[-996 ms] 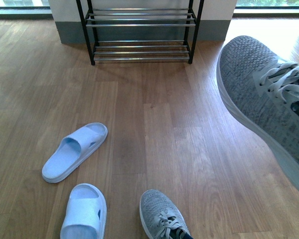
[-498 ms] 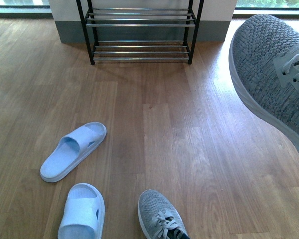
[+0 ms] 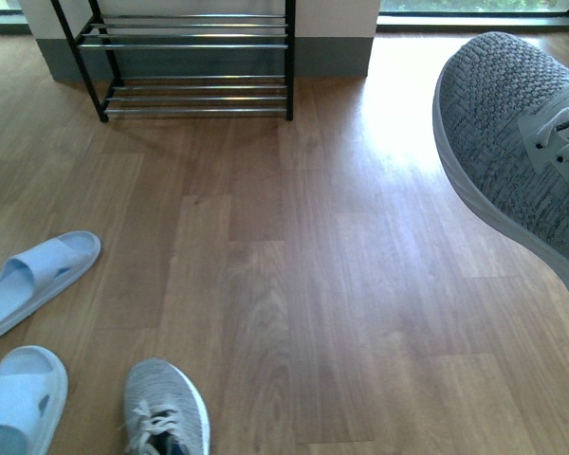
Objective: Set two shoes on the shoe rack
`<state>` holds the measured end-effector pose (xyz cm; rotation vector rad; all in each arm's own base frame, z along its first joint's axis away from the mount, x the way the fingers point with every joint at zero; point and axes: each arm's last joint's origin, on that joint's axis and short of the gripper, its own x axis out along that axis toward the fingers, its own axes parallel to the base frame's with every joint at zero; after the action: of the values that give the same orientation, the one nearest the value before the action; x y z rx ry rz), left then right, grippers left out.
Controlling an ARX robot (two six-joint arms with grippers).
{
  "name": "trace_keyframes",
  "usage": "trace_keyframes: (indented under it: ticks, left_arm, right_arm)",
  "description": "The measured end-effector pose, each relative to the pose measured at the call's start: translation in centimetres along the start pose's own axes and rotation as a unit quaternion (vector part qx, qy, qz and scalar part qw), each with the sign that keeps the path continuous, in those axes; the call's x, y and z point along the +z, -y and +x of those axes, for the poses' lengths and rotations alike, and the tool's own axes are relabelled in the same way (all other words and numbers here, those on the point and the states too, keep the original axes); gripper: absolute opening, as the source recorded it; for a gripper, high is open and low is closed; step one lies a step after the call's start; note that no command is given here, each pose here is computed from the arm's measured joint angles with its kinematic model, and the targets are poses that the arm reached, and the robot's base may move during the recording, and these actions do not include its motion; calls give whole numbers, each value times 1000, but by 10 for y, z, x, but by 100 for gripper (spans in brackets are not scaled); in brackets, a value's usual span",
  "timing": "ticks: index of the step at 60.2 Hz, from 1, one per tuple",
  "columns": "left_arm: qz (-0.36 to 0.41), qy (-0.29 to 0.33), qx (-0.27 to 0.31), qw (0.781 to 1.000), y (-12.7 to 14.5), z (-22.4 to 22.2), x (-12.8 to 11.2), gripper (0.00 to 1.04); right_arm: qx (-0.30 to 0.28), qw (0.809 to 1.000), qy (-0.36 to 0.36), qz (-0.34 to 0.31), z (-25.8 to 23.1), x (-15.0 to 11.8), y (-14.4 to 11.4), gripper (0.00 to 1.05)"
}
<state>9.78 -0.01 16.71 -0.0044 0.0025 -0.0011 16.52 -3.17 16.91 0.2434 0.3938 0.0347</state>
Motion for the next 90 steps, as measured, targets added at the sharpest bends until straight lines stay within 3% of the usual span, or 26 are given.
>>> trace_keyframes:
  ticks: [21, 23, 25, 26, 28, 32, 39, 55, 66, 73, 90]
  left_arm:
    - [-2, -5, 6, 1000, 0, 0, 0, 95]
    - [-23, -49, 45, 998, 0, 0, -1, 95]
    - [-36, -133, 89, 986, 2, 3, -4, 95]
    - [-36, -190, 142, 971, 1, 4, -5, 95]
    - [-32, -233, 182, 955, 0, 8, -10, 95]
    - [-24, -283, 208, 936, 0, 19, -23, 95]
    - [-31, -324, 198, 925, 0, 43, -41, 95]
    - [-17, -468, 134, 874, 12, 89, -148, 95]
    - [5, -579, 118, 807, 17, 83, -226, 95]
    - [11, -604, 113, 789, 18, 86, -244, 95]
    - [19, -618, 101, 780, 21, 110, -278, 95]
  right_arm:
    - [-7, 1000, 1, 2, 0, 0, 1, 1]
    - [-5, 1000, 0, 2, 0, 0, 1, 1]
    - [-3, 1000, 0, 2, 0, 0, 1, 1]
    - [-1, 1000, 0, 2, 0, 0, 1, 1]
    - [-1, 1000, 0, 2, 0, 0, 0, 1]
    - [1, 1000, 0, 1, 0, 0, 0, 1]
    - [0, 1000, 0, 1, 0, 0, 0, 1]
    - [-2, 1000, 0, 1, 0, 0, 0, 1]
    - [-3, 1000, 0, 2, 0, 0, 0, 1]
    - [-2, 1000, 0, 1, 0, 0, 0, 1]
    - [-3, 1000, 0, 2, 0, 0, 0, 1]
